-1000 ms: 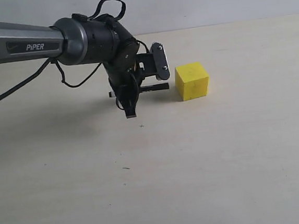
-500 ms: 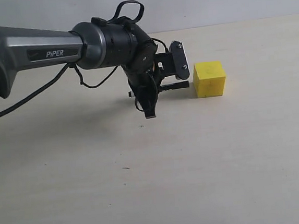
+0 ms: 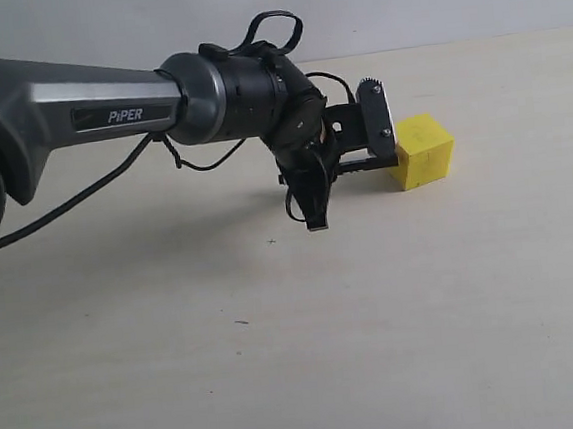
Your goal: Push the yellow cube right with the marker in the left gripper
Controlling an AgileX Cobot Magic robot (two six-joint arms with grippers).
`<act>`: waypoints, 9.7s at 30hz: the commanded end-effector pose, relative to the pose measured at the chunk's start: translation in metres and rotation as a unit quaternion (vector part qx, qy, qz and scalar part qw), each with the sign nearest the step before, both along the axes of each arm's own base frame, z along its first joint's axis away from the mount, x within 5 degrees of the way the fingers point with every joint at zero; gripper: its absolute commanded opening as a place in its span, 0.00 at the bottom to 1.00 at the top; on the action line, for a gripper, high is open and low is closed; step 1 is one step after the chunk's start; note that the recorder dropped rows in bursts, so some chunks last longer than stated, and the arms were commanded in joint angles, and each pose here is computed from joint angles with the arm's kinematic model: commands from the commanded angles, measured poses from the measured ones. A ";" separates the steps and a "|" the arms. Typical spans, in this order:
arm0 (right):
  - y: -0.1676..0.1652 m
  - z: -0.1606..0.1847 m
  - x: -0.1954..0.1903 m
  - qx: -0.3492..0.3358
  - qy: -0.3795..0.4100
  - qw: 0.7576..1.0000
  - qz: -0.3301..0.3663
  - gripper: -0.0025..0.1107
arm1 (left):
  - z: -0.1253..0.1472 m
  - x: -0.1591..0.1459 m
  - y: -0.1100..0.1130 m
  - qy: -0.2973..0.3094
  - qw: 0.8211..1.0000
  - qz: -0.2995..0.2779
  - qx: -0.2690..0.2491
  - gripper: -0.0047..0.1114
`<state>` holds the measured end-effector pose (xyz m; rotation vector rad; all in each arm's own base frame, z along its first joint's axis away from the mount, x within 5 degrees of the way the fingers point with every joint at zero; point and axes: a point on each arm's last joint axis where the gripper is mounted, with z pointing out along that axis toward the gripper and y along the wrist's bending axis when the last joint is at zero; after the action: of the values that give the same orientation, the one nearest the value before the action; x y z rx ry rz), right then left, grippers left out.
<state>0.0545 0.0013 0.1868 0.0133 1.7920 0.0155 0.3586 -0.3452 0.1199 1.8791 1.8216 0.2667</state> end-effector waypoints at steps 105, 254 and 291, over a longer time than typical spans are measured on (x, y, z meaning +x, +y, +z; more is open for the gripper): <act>0.000 -0.001 0.000 -0.003 -0.003 1.000 -0.002 0.02 | 0.003 -0.039 0.066 0.308 0.657 0.645 -0.241 0.04; 0.000 -0.001 0.000 -0.003 -0.003 1.000 -0.002 0.02 | 0.061 -0.308 0.330 -0.125 0.718 0.420 -0.541 0.04; 0.000 -0.001 0.000 -0.003 -0.003 1.000 -0.002 0.02 | 0.061 -0.308 0.330 -0.125 0.718 0.420 -0.541 0.04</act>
<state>0.0545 0.0013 0.1868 0.0133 1.7920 0.0155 0.0513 -0.0152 0.1814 0.1611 1.8456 -0.2227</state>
